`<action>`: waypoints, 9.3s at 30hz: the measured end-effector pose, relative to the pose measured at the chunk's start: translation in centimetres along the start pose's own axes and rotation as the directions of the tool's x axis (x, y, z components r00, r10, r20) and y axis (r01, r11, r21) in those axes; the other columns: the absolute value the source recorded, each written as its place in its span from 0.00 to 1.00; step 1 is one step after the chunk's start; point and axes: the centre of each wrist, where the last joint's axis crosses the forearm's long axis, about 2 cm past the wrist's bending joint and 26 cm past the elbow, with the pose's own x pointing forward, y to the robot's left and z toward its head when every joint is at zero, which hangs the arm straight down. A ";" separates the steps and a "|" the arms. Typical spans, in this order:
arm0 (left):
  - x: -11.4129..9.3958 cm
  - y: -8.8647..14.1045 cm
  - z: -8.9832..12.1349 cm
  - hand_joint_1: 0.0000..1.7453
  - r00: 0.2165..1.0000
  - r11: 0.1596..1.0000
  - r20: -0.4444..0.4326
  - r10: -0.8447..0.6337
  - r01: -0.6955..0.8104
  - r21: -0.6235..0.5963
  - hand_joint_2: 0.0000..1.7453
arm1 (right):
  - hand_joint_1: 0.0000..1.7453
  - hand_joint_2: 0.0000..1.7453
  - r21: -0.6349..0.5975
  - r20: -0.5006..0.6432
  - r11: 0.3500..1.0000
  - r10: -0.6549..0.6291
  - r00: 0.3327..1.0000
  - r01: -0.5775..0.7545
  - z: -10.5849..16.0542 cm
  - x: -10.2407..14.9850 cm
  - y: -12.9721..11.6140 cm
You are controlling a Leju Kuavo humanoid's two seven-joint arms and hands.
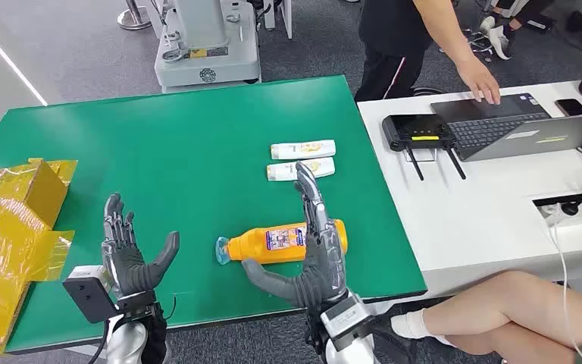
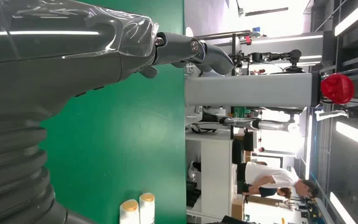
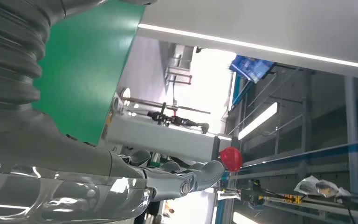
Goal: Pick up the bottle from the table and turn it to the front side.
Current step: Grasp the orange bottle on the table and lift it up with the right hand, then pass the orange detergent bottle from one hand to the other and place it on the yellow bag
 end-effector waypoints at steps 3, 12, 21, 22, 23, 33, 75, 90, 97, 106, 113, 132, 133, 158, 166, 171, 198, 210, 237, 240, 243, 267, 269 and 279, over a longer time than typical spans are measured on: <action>0.0 0.0 0.0 0.00 1.000 1.000 0.000 0.001 -0.001 -0.002 1.00 | 0.00 1.00 0.021 -0.012 0.996 0.082 0.997 -0.082 0.0 0.1 -0.7; -0.1 0.4 0.1 0.00 1.000 1.000 -0.007 0.014 -0.014 0.014 1.00 | 0.00 1.00 0.142 -0.032 0.911 0.395 0.918 -0.387 0.8 -1.8 -6.5; -0.1 0.8 0.1 0.00 0.999 0.999 -0.011 0.036 -0.036 0.015 1.00 | 0.00 1.00 0.484 0.103 0.602 0.682 0.724 -0.635 -0.7 -4.9 -15.8; -0.1 0.9 0.1 0.00 0.999 0.999 -0.011 0.037 -0.037 0.015 1.00 | 0.00 1.00 0.514 0.115 0.569 0.696 0.709 -0.642 -1.4 -5.2 -16.9; -0.1 0.9 0.1 0.00 0.999 0.999 -0.011 0.038 -0.038 0.015 1.00 | 0.00 1.00 0.542 0.127 0.538 0.707 0.696 -0.646 -2.2 -5.5 -17.9; -0.1 1.4 0.1 0.00 0.999 0.999 -0.010 0.040 -0.040 0.020 1.00 | 0.00 1.00 0.750 0.192 0.286 0.769 0.610 -0.596 -13.2 -6.5 -23.8; 0.4 3.0 0.3 0.00 1.000 0.995 0.006 0.013 -0.014 0.101 1.00 | 0.00 1.00 0.999 -0.024 0.043 0.894 0.448 -0.032 -20.8 -7.7 -22.3; 0.4 2.9 -0.1 0.00 0.999 0.996 0.016 0.036 -0.037 0.087 1.00 | 0.00 1.00 0.985 -0.170 0.167 0.850 0.499 0.052 -15.7 -10.4 -24.3; 0.6 2.6 -0.7 0.00 0.998 0.996 0.030 0.048 -0.050 0.080 1.00 | 0.00 1.00 0.981 -0.188 0.189 0.848 0.496 0.049 -14.4 -10.9 -24.5; 0.6 2.5 -1.3 0.00 0.998 0.995 0.042 0.054 -0.057 0.078 1.00 | 0.00 1.00 0.982 -0.181 0.182 0.858 0.481 0.046 -13.7 -11.3 -24.3; 0.6 2.5 -1.4 0.00 0.998 0.996 0.041 0.052 -0.055 0.076 1.00 | 0.00 1.00 0.984 -0.167 0.174 0.861 0.481 0.030 -13.6 -11.3 -24.2; 0.4 2.5 -1.2 0.00 0.998 0.996 0.034 0.053 -0.055 0.069 1.00 | 0.00 1.00 0.918 0.161 -0.005 0.919 0.361 -0.396 -13.8 -11.4 -23.2; 0.4 2.5 -1.2 0.00 0.998 0.996 0.034 0.054 -0.056 0.068 1.00 | 0.00 1.00 0.914 0.174 -0.014 0.917 0.360 -0.405 -13.6 -11.5 -23.0; 0.4 2.5 -1.2 0.00 0.998 0.996 0.034 0.057 -0.059 0.067 1.00 | 1.00 1.00 0.931 0.183 -0.009 0.876 0.447 -0.364 -12.1 -12.0 -22.6; 0.4 2.5 -1.2 0.00 0.998 0.996 0.032 0.051 -0.053 0.076 1.00 | 1.00 1.00 0.920 0.185 0.026 0.853 0.489 -0.392 -11.6 -12.0 -22.6; 0.4 2.5 -1.1 0.00 0.998 0.996 0.031 0.048 -0.050 0.080 1.00 | 1.00 1.00 0.912 0.181 0.050 0.840 0.511 -0.406 -11.2 -12.1 -22.4; 0.7 4.5 -2.1 0.00 0.992 0.986 0.060 -0.110 0.101 0.131 1.00 | 1.00 1.00 0.511 0.059 0.641 0.639 0.767 -0.573 -4.2 -12.5 -12.5; 0.7 4.4 -2.2 0.00 0.995 0.990 0.062 -0.083 0.076 0.116 1.00 | 1.00 1.00 0.348 -0.012 0.824 0.481 0.877 -0.448 0.0 -10.6 -8.1; -0.1 -0.6 -3.5 0.00 0.999 0.975 0.047 -0.009 0.019 -0.221 1.00 | 1.00 1.00 0.455 -0.168 0.872 0.283 0.944 -0.181 -7.6 -11.9 -8.8; -0.2 -1.4 -4.1 0.00 0.999 0.960 0.030 0.020 -0.010 -0.278 1.00 | 1.00 1.00 0.491 -0.173 0.856 0.275 0.946 -0.159 -8.2 -11.9 -7.9; -0.3 -2.1 -4.6 0.00 0.999 0.948 0.011 0.046 -0.040 -0.316 1.00 | 1.00 1.00 0.514 -0.179 0.847 0.262 0.948 -0.137 -8.7 -11.7 -6.6; -0.9 -4.4 -6.4 0.00 0.995 0.926 -0.058 0.082 -0.097 -0.366 1.00 | 1.00 1.00 0.589 -0.246 0.805 0.258 0.934 -0.067 -9.3 -11.5 -3.1; -0.9 -4.6 -6.4 0.00 0.994 0.925 -0.065 0.082 -0.101 -0.368 1.00 | 1.00 1.00 0.595 -0.255 0.801 0.269 0.929 -0.068 -9.1 -11.6 -3.1; -1.4 -4.6 -6.2 0.00 0.993 0.917 -0.087 0.084 -0.111 -0.384 1.00 | 1.00 1.00 0.636 -0.313 0.769 0.329 0.891 -0.061 -6.0 -12.8 -3.5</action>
